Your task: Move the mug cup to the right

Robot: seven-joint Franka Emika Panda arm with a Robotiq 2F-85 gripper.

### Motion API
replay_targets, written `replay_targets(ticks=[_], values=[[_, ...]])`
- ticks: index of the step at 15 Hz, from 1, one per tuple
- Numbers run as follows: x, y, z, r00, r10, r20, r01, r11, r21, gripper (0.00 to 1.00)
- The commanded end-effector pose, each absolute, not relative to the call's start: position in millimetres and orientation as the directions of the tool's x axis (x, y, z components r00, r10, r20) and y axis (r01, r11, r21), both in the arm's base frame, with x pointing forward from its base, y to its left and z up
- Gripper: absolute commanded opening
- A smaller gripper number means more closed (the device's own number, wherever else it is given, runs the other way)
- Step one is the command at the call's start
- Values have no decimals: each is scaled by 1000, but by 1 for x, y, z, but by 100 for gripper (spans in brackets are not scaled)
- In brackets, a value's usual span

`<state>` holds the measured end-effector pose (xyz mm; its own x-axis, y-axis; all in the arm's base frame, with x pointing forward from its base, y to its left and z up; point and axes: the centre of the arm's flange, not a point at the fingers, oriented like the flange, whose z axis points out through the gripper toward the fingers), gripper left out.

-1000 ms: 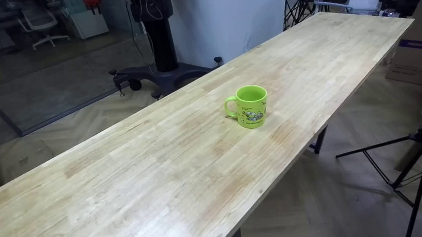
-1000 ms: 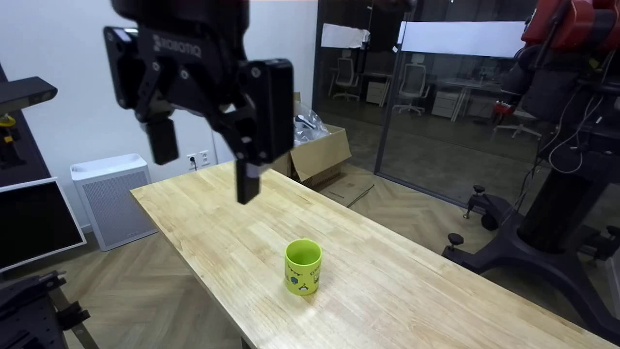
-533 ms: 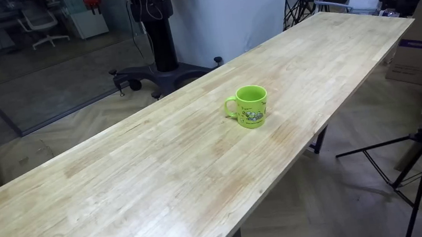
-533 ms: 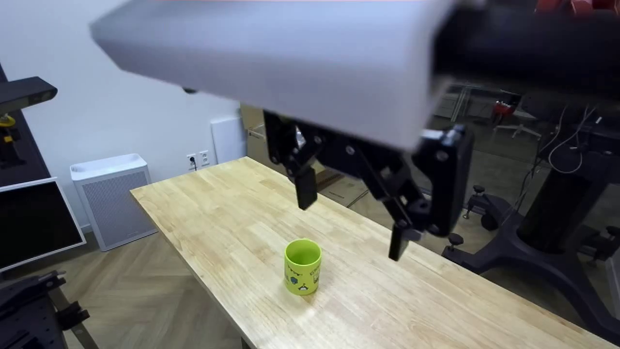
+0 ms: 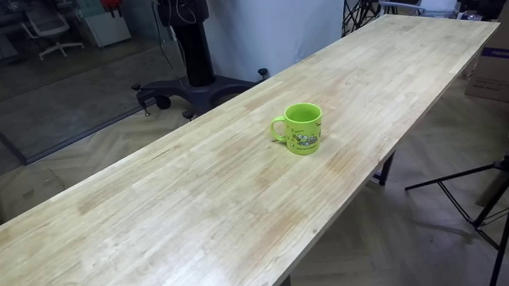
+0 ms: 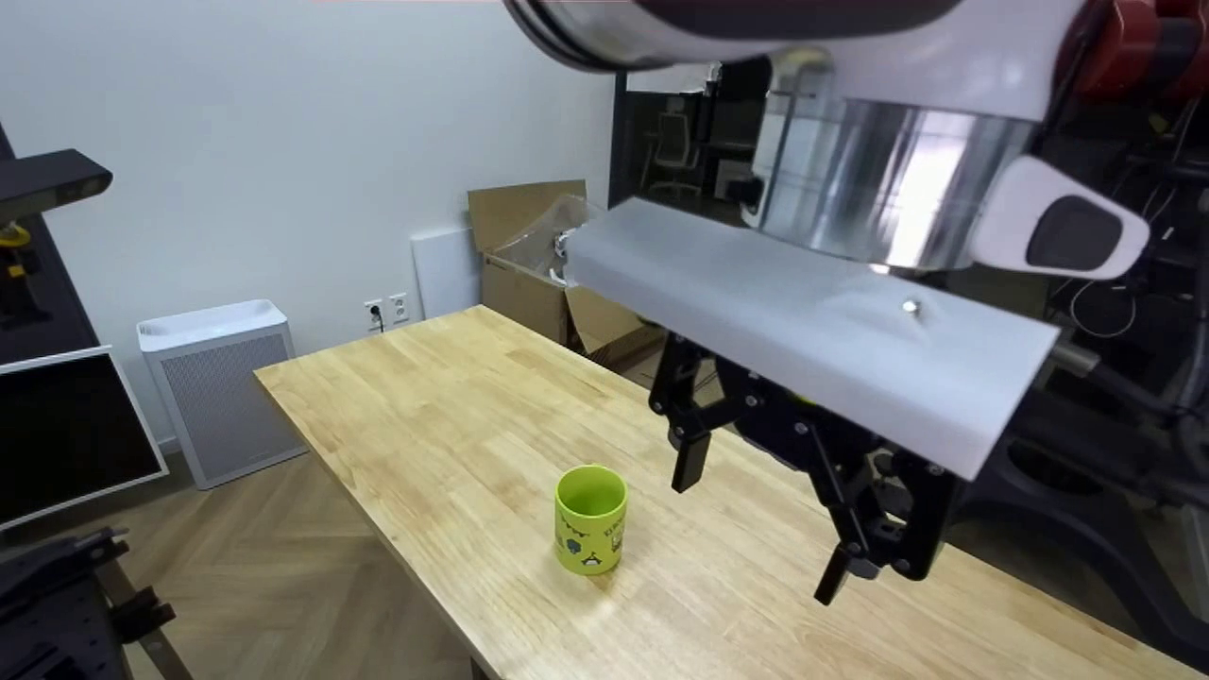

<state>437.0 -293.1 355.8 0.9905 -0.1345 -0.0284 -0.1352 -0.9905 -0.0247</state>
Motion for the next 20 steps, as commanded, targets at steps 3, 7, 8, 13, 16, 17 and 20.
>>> replay_targets(ticks=[3, 7, 8, 13, 16, 17, 20], values=[[445, -292, 342, 991, -127, -51, -128, -992, -19, 100], [456, -288, 340, 980, -195, -36, -192, -979, 70, 100], [469, -283, 332, 977, -209, -30, -205, -972, 113, 100], [526, -248, 285, 971, -237, -19, -226, -945, 236, 100], [552, -217, 253, 978, -210, 0, -207, -960, 187, 100], [557, -201, 244, 985, -171, -2, -169, -976, 140, 100], [545, -188, 237, 988, -151, -21, -147, -981, 130, 100]])
